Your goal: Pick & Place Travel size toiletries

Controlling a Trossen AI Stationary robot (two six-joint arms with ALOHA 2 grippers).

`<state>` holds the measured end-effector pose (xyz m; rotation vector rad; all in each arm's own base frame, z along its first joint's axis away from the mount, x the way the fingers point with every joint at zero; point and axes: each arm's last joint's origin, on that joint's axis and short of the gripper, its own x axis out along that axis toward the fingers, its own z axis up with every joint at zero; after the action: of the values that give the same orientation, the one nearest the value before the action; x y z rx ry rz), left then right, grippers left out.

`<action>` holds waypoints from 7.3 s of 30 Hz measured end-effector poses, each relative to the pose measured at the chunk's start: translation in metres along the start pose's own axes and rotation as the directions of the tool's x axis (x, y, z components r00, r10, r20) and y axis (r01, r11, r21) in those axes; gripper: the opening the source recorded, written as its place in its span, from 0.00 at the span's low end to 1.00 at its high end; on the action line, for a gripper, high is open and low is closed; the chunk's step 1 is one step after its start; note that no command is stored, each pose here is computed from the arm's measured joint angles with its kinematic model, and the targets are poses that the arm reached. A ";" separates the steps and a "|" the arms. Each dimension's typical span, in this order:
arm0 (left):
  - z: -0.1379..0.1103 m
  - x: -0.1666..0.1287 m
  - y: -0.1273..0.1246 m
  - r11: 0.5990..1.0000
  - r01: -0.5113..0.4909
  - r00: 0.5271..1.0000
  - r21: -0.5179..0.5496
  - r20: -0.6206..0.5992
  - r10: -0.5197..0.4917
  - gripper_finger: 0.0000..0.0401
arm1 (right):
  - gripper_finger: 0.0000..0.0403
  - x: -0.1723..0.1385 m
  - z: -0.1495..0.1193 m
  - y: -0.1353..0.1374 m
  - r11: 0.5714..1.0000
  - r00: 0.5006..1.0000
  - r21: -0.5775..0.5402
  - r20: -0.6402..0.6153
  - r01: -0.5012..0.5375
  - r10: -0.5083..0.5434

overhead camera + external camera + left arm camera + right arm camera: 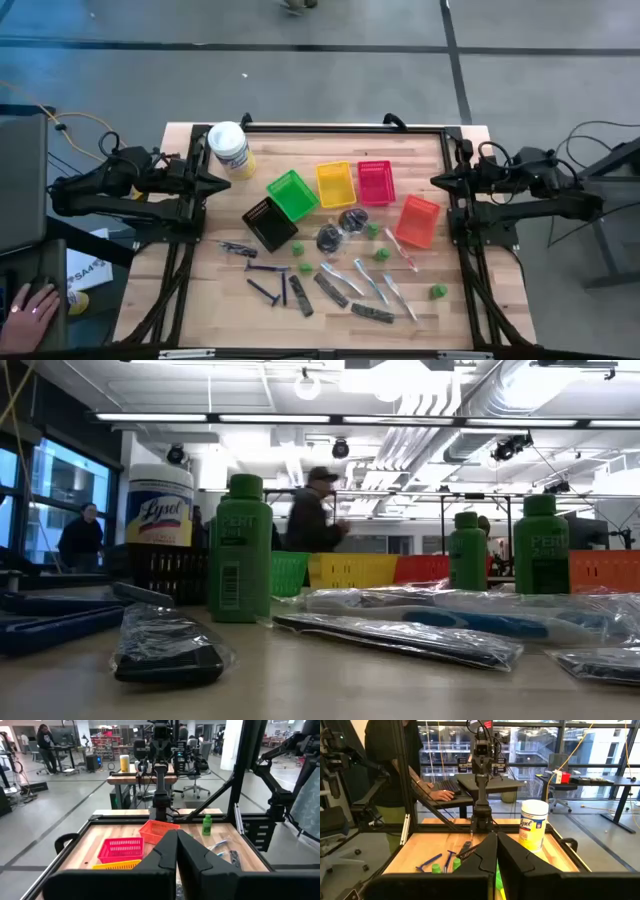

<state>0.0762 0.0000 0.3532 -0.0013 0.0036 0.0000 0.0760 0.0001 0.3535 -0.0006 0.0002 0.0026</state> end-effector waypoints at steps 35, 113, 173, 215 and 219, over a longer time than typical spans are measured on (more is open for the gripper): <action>0.000 0.000 0.000 1.000 0.000 1.000 0.000 0.000 0.000 0.00 | 0.01 0.000 0.000 0.000 1.000 1.000 0.000 0.000 0.000 0.000; -0.034 0.128 0.008 0.921 -0.324 0.937 -0.215 -0.208 0.281 0.21 | 0.01 0.080 -0.021 -0.005 0.727 0.965 0.638 -0.211 0.256 -0.155; -0.031 0.129 0.004 0.956 -0.180 0.973 -0.233 -0.188 0.137 0.21 | 0.01 0.047 -0.094 0.128 -0.021 0.197 0.233 -0.768 0.972 0.610; -0.031 0.129 0.004 0.948 -0.183 0.973 -0.259 -0.187 0.137 0.21 | 0.52 0.054 -0.141 0.159 0.024 0.058 0.071 -0.934 0.997 0.353; -0.031 0.129 0.004 0.948 -0.183 0.973 -0.259 -0.187 0.137 0.21 | 0.49 0.058 -0.145 0.159 0.013 0.043 0.050 -0.939 0.999 0.341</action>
<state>0.2050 0.0039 0.3216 -0.2800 0.1713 0.1643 0.1332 0.1595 0.2079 1.4622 1.4336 -0.9722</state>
